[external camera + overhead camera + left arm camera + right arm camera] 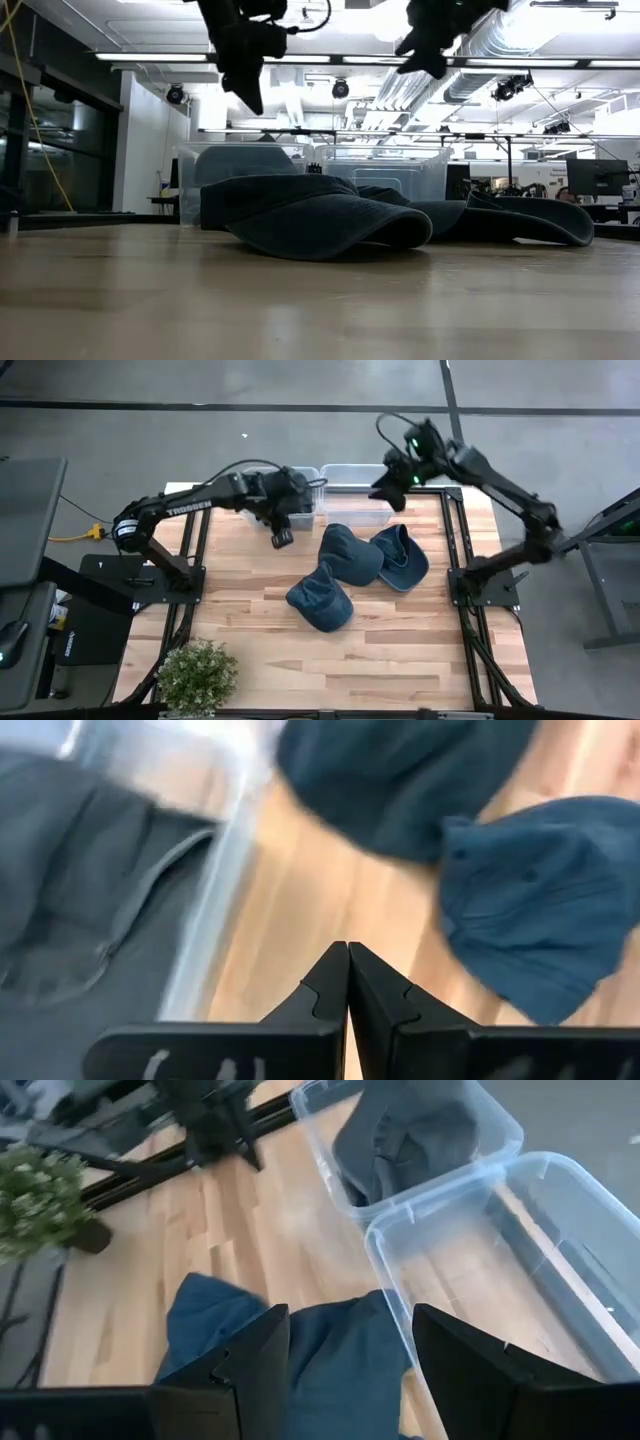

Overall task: Pick & Place hat
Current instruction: Put the top left blue cap into the right transparent bin

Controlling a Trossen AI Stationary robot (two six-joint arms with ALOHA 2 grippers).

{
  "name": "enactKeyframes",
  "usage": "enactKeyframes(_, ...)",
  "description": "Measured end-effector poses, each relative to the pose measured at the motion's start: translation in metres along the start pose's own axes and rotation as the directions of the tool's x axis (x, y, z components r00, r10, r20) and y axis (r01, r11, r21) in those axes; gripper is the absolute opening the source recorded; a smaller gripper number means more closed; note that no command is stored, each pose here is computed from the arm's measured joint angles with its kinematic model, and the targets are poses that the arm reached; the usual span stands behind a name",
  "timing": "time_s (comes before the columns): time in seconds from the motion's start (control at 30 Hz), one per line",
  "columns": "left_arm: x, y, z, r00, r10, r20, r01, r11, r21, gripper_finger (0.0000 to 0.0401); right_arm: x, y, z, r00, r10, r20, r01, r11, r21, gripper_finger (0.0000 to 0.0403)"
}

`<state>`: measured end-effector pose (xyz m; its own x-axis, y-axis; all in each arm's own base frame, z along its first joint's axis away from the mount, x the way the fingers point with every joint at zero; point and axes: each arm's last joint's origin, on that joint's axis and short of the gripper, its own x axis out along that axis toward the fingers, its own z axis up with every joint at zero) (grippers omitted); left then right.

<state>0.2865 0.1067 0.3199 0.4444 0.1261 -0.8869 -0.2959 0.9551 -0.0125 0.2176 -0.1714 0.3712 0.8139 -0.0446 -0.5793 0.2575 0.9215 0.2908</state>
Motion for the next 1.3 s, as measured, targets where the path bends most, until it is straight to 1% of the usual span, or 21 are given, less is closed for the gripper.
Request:
enactKeyframes(0.1,0.009,-0.016,-0.003,0.999,-0.037,-0.027,0.038,0.997,0.065,0.0001,0.001,0.016,-0.029,0.996,-0.053,0.065,0.051,0.998,0.022,0.0208)
enactKeyframes(0.23,0.013,-0.030,-0.001,0.992,-0.122,0.028,0.117,0.983,0.139,0.0001,0.000,0.037,-0.064,0.983,-0.117,0.140,0.105,0.990,0.091,0.0208)
enactKeyframes(0.33,0.025,-0.036,-0.004,0.986,-0.160,0.037,0.153,0.976,0.155,0.0001,0.001,0.049,-0.087,0.968,-0.191,0.159,0.164,0.971,0.172,0.0208)
enactKeyframes(0.4,0.031,-0.039,-0.006,0.980,-0.193,0.051,0.183,0.971,0.152,0.0001,0.002,0.056,-0.101,0.962,-0.223,0.157,0.184,0.955,0.231,0.0208)
enactKeyframes(0.47,0.037,-0.044,-0.009,0.974,-0.221,0.050,0.212,0.967,0.137,0.0001,0.005,0.063,-0.115,0.964,-0.223,0.143,0.175,0.941,0.291,0.0208)
enactKeyframes(0.53,0.042,-0.049,-0.012,0.972,-0.230,0.047,0.224,0.968,0.117,0.0001,0.008,0.071,-0.128,0.971,-0.202,0.126,0.144,0.920,0.365,0.0208)
enactKeyframes(0.57,0.043,-0.052,-0.012,0.971,-0.235,0.049,0.229,0.968,0.107,0.0001,0.011,0.074,-0.134,0.976,-0.185,0.117,0.123,0.905,0.406,0.0208)
enactKeyframes(0.6,0.043,-0.056,-0.013,0.971,-0.236,0.046,0.232,0.968,0.093,0.0001,0.014,0.078,-0.141,0.979,-0.173,0.109,0.105,0.882,0.460,0.0208)
enactKeyframes(0.67,0.044,-0.063,-0.015,0.975,-0.218,0.037,0.216,0.975,0.057,0.0001,0.021,0.082,-0.156,0.982,-0.170,0.079,0.094,0.811,0.577,0.0208)
enactKeyframes(0.7,0.044,-0.067,-0.016,0.978,-0.206,0.040,0.204,0.978,0.043,0.0001,0.025,0.085,-0.165,0.984,-0.168,0.059,0.097,0.783,0.614,0.0208)
enactKeyframes(0.8,0.042,-0.082,-0.012,0.977,-0.189,0.100,0.187,0.982,0.033,0.0001,0.038,0.091,-0.186,0.983,-0.174,0.055,0.094,0.743,0.663,0.0208)
enactKeyframes(0.93,0.040,-0.099,-0.008,0.970,-0.156,0.188,0.154,0.988,0.025,0.0001,0.053,0.092,-0.213,0.973,-0.209,0.103,0.067,0.674,0.736,0.0208)
enactKeyframes(1.07,0.046,-0.107,-0.005,0.968,-0.113,0.225,0.122,0.992,-0.027,0.0001,0.061,0.090,-0.235,0.969,-0.222,0.112,0.047,0.604,0.795,0.0208)
enactKeyframes(1.17,0.050,-0.112,-0.002,0.963,-0.115,0.243,0.132,0.990,-0.058,0.0001,0.064,0.087,-0.246,0.966,-0.240,0.101,0.058,0.576,0.816,0.0208)
enactKeyframes(1.3,0.057,-0.114,0.002,0.958,-0.109,0.266,0.138,0.986,-0.094,0.0001,0.066,0.083,-0.254,0.963,-0.254,0.091,0.069,0.556,0.828,0.0208)
